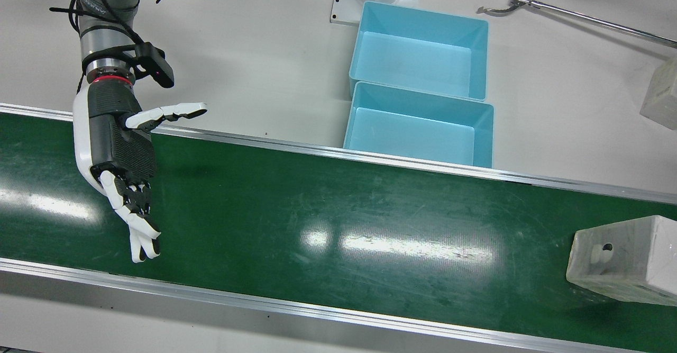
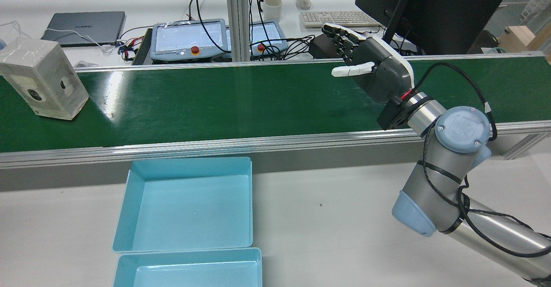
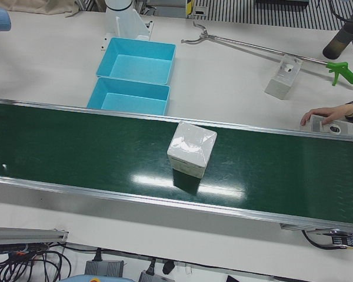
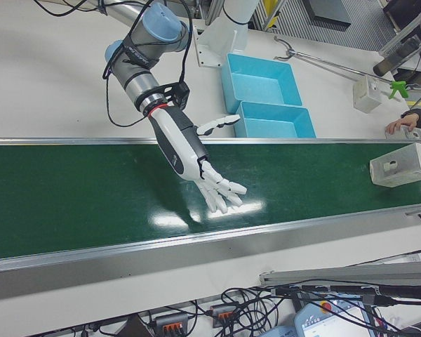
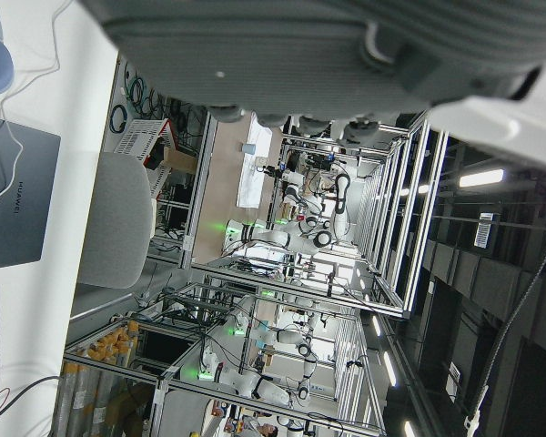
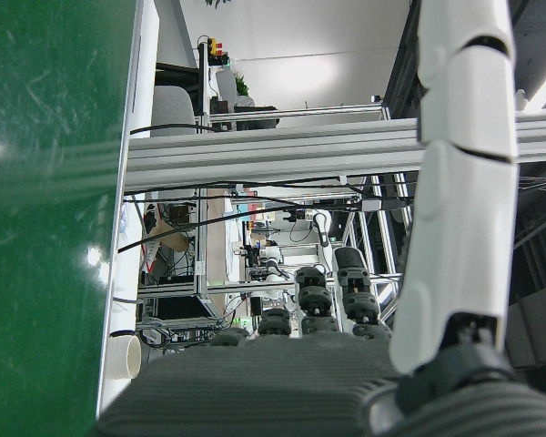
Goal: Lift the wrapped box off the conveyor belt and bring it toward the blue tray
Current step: 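Shift the open right hand slightly along the belt to meet the box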
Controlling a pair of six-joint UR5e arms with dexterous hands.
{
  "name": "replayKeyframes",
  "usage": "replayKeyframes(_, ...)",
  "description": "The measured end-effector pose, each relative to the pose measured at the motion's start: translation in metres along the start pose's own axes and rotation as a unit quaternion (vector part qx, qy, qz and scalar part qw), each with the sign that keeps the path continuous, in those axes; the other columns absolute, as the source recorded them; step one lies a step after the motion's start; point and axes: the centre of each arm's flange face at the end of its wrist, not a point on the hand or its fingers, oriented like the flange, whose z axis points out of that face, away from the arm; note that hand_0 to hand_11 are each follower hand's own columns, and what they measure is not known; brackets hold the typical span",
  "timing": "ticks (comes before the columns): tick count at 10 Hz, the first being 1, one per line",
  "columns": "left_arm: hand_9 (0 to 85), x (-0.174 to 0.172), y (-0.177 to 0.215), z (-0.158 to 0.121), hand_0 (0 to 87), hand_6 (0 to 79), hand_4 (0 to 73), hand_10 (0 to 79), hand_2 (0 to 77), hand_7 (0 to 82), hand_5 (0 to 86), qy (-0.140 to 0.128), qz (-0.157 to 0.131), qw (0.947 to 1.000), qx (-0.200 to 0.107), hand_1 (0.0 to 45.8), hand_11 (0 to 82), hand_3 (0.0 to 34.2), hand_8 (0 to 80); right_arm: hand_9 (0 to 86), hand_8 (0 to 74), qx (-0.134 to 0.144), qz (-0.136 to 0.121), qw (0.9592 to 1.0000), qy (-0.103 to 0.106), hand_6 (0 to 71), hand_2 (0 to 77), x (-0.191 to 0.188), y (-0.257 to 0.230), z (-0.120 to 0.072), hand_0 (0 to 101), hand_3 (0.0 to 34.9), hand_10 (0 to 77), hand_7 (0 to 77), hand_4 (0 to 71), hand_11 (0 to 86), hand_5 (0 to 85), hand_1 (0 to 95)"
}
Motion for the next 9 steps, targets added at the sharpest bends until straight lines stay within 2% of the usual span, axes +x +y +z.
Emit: replayKeyframes(9,0.5,0.0,0.0,0.0,0.0,0.5,0.0,0.0,1.1,0.5,1.1,0.0,0.0,1.0,0.0,0.0,0.5,0.0,0.5,3.8,1.6,0.001,-0.003,1.0,0.002,2.7,10.4,0.0037,-0.0011,-0.0001,47,0.0,0.0,2.7,9.3,1.1,17.5,14.2)
